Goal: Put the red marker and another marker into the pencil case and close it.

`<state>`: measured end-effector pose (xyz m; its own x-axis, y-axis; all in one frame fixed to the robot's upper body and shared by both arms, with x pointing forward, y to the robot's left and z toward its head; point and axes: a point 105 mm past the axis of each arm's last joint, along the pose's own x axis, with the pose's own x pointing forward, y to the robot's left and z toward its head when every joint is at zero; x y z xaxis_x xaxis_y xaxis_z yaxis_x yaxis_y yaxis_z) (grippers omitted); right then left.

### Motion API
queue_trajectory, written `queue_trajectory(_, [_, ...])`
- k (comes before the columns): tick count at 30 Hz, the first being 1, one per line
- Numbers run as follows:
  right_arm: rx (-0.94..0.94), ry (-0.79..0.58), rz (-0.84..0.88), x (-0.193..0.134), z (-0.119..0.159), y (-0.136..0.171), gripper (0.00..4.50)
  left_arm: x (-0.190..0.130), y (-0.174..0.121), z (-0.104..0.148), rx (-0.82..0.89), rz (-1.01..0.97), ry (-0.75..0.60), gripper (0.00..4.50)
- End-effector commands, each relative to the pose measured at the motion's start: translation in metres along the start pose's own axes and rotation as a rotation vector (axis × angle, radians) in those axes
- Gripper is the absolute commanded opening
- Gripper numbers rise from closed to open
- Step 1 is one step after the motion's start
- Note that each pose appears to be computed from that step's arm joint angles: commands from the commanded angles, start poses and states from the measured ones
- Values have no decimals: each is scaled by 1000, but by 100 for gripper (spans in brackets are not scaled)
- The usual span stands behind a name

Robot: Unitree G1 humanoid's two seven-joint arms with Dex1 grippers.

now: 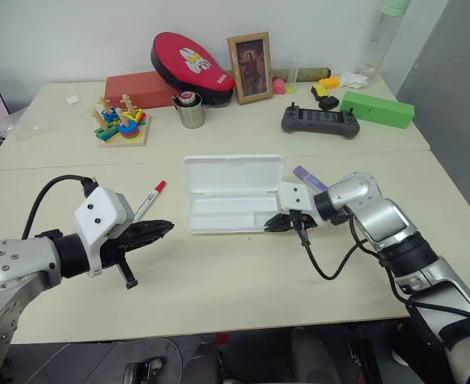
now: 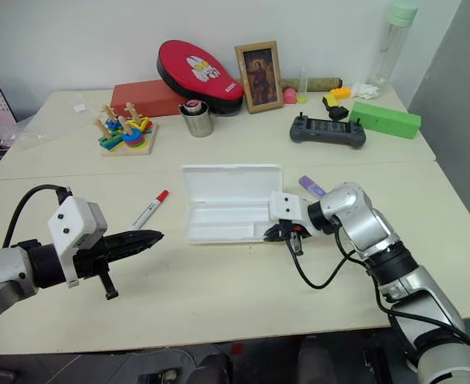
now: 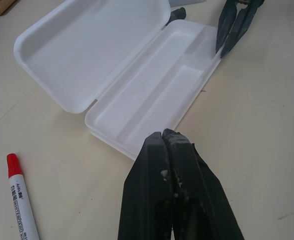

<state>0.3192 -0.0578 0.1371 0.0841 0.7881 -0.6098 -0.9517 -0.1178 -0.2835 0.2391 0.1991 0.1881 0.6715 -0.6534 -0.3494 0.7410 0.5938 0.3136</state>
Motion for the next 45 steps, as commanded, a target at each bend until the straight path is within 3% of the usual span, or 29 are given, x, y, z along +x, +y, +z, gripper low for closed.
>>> queue_trajectory(1, [-26, -39, 17, -8, 14, 13, 4, -1, 4, 5, 25, 25, -14, 0])
queue_trajectory(10, [33, -10, 50, -3, -5, 36, 4, -1, 4, 3, 23, 26, 0, 0])
queue_trajectory(16, [58, 13, 2, 4, -16, 29, 4, 0, 4, 4, 32, 25, -4, 0])
queue_trajectory(26, [44, -29, 5, -2, -4, 29, 222, 0, 4, 1, 23, 26, 6, 0])
queue_trajectory(32, [27, -102, -22, -24, 21, 22, 376, -2, 0, 5, -7, -11, -6, 0])
queue_trajectory(45, [28, -132, -142, -56, 27, 11, 376, -8, 1, 13, -4, -32, -3, 0])
